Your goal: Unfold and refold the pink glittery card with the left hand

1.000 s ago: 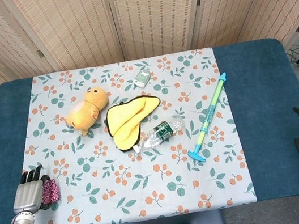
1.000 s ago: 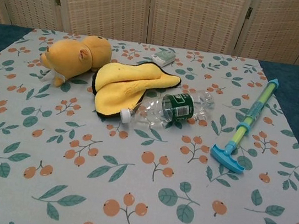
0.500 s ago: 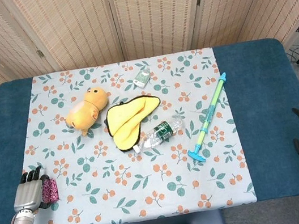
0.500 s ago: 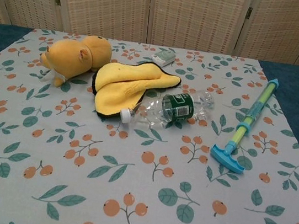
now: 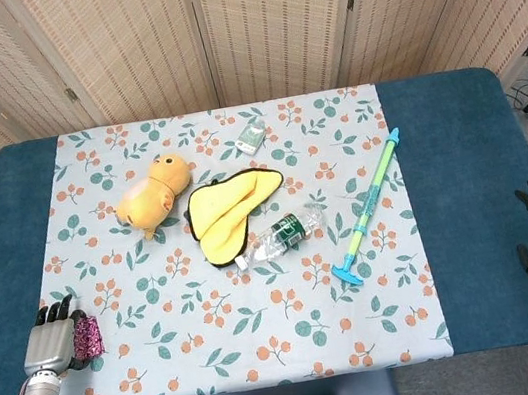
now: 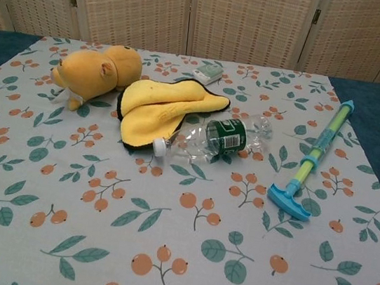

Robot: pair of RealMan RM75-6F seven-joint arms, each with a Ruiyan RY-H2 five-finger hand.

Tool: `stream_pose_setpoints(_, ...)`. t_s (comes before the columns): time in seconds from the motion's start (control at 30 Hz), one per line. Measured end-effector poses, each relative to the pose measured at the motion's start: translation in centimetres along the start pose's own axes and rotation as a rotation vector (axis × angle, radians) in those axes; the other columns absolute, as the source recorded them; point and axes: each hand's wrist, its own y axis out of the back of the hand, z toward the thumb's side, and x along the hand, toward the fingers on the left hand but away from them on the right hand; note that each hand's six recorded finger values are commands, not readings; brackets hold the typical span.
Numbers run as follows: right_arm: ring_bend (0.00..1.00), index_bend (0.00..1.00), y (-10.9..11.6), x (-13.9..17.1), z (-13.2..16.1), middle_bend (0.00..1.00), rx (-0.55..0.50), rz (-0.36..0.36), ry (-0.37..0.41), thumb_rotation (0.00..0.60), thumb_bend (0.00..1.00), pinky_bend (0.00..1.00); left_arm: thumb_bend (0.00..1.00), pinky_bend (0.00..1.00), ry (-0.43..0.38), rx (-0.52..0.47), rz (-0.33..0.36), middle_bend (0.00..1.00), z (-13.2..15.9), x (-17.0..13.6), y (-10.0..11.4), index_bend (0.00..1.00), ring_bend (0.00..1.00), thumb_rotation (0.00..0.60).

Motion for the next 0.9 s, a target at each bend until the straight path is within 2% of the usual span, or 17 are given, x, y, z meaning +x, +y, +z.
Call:
stream_pose_setpoints(0.23,0.00,0.00,0.0,0.0,-0.1,0.00,0.000,0.001,-0.004,0.600,0.52,0.00,0.20,0.00,0.003,0.007,-0.012,0.00,0.1,0.0,-0.2,0.25,0.00,0.597)
stream_pose_setpoints(0.57,0.00,0.00,0.0,0.0,-0.1,0.00,-0.001,0.000,-0.001,0.600,0.52,0.00,0.20,0.00,0.011,-0.008,-0.023,0.00,-0.1,-0.3,0.0,0.15,0.00,0.598)
stream_pose_setpoints(0.77,0.00,0.00,0.1,0.0,-0.4,0.00,-0.005,-0.002,-0.008,0.600,0.52,0.00,0.20,0.00,0.008,-0.121,0.060,0.00,-0.4,-0.9,2.5,0.16,0.00,0.600)
stream_pose_setpoints(0.9,0.00,0.00,0.0,-0.1,-0.4,0.00,-0.025,0.004,-0.004,0.600,0.52,0.00,0.20,0.00,0.008,-0.195,0.163,0.00,-1.2,-1.5,5.2,0.17,0.00,0.600)
